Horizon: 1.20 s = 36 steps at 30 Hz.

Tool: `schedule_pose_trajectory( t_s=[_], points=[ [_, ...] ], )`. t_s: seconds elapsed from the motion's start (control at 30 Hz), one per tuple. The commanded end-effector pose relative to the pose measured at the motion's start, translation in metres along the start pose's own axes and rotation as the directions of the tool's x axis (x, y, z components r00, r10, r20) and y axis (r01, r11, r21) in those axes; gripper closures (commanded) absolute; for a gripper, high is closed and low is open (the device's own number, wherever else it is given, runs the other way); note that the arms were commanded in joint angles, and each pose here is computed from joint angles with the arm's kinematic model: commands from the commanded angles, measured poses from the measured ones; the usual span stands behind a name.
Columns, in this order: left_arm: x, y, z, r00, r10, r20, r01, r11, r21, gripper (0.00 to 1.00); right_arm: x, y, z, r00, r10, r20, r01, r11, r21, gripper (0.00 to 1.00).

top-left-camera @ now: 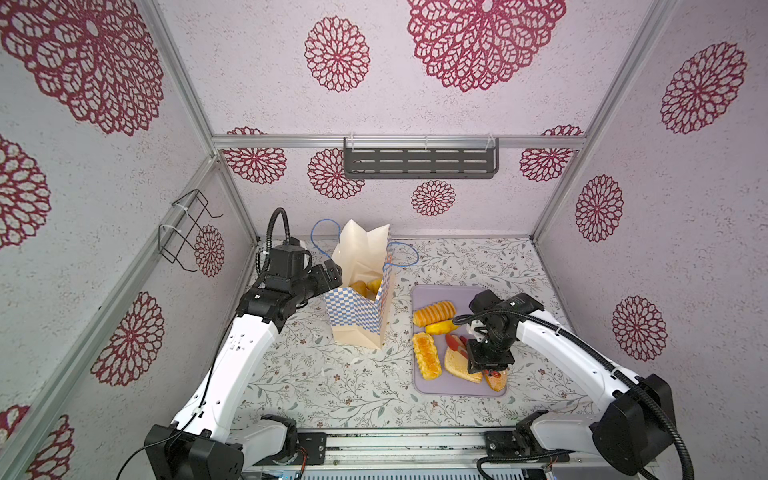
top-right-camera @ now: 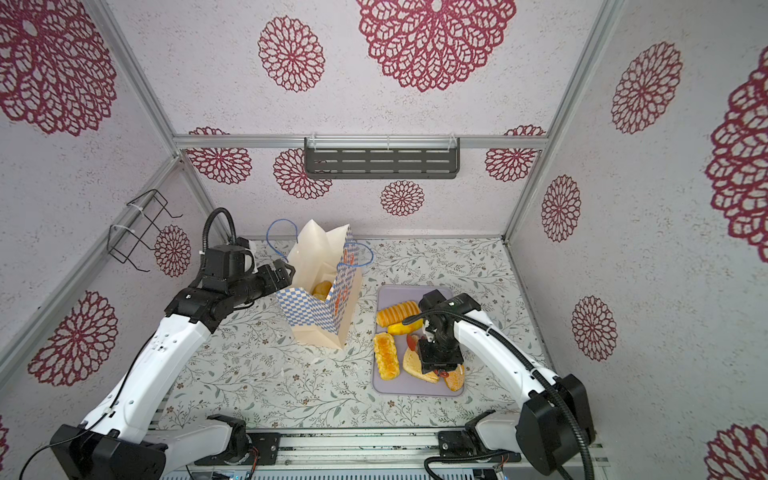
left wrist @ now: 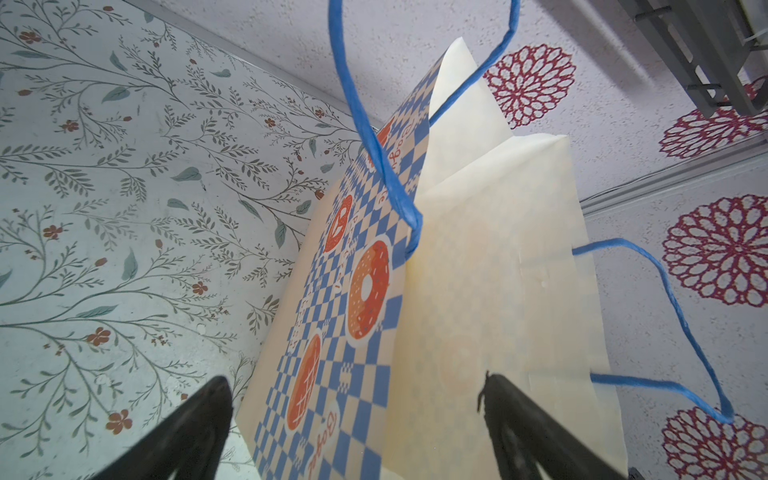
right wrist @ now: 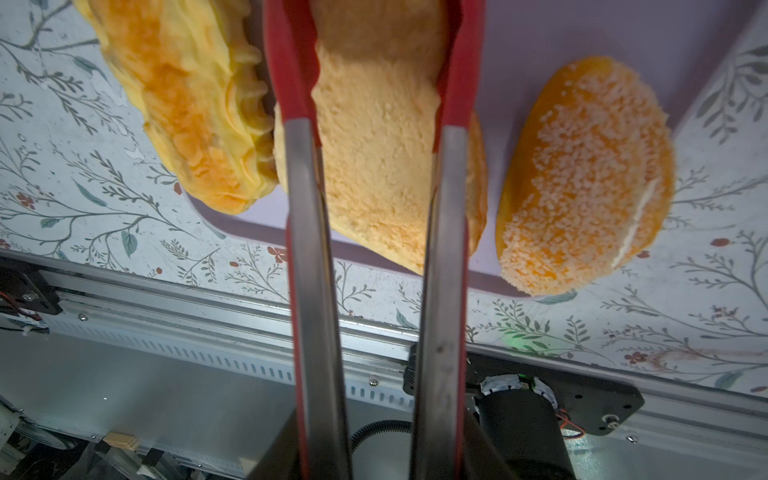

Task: Place the fake bread into the paper bag
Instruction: 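Squeeze the tongs on the triangular bread and lift it, then carry the triangular bread in the tongs over the bag opening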

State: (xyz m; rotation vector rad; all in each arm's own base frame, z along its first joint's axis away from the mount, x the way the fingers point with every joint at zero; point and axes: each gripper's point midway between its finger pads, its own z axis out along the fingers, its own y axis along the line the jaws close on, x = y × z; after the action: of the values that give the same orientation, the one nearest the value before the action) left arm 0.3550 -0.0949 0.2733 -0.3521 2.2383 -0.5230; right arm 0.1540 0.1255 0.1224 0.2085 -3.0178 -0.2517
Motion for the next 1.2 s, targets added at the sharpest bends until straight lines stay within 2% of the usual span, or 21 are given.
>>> schedule_pose_trajectory(
  t_s=[0.0,0.23,0.63,0.8,0.97,1.07,1.17],
  points=[
    [-0.007,-0.002,-0.002,1.0,0.0,0.021,0.0,1.0,0.013,0.03,0.0,-0.002,-0.007,1.0,-0.017,0.02,0.017,1.0,0.017,0.65],
    [-0.012,-0.005,-0.003,1.0,0.011,0.024,-0.011,1.0,0.013,0.02,-0.008,-0.001,-0.029,0.995,0.0,0.103,-0.002,1.0,0.023,0.73],
    [-0.017,-0.007,0.003,1.0,0.01,0.008,-0.011,1.0,0.012,0.03,-0.004,0.002,-0.064,0.973,0.036,0.228,-0.031,0.999,-0.025,0.77],
    [-0.017,-0.006,0.006,1.0,0.014,0.0,-0.014,1.0,0.003,0.07,-0.005,0.008,-0.086,0.955,0.046,0.292,-0.029,0.998,-0.061,0.78],
    [-0.018,-0.006,0.007,1.0,0.021,-0.01,-0.021,1.0,-0.008,0.21,-0.013,0.016,-0.123,0.916,0.057,0.397,-0.016,0.994,-0.105,0.79],
    [-0.019,-0.005,0.008,1.0,0.028,-0.012,-0.028,0.999,-0.017,0.3,-0.024,0.028,-0.155,0.874,0.06,0.483,0.016,0.988,-0.151,0.79],
    [-0.018,-0.004,0.012,0.999,0.034,-0.024,-0.034,0.999,-0.025,0.36,-0.043,0.047,-0.193,0.813,0.063,0.578,0.073,0.975,-0.209,0.79]
  ],
)
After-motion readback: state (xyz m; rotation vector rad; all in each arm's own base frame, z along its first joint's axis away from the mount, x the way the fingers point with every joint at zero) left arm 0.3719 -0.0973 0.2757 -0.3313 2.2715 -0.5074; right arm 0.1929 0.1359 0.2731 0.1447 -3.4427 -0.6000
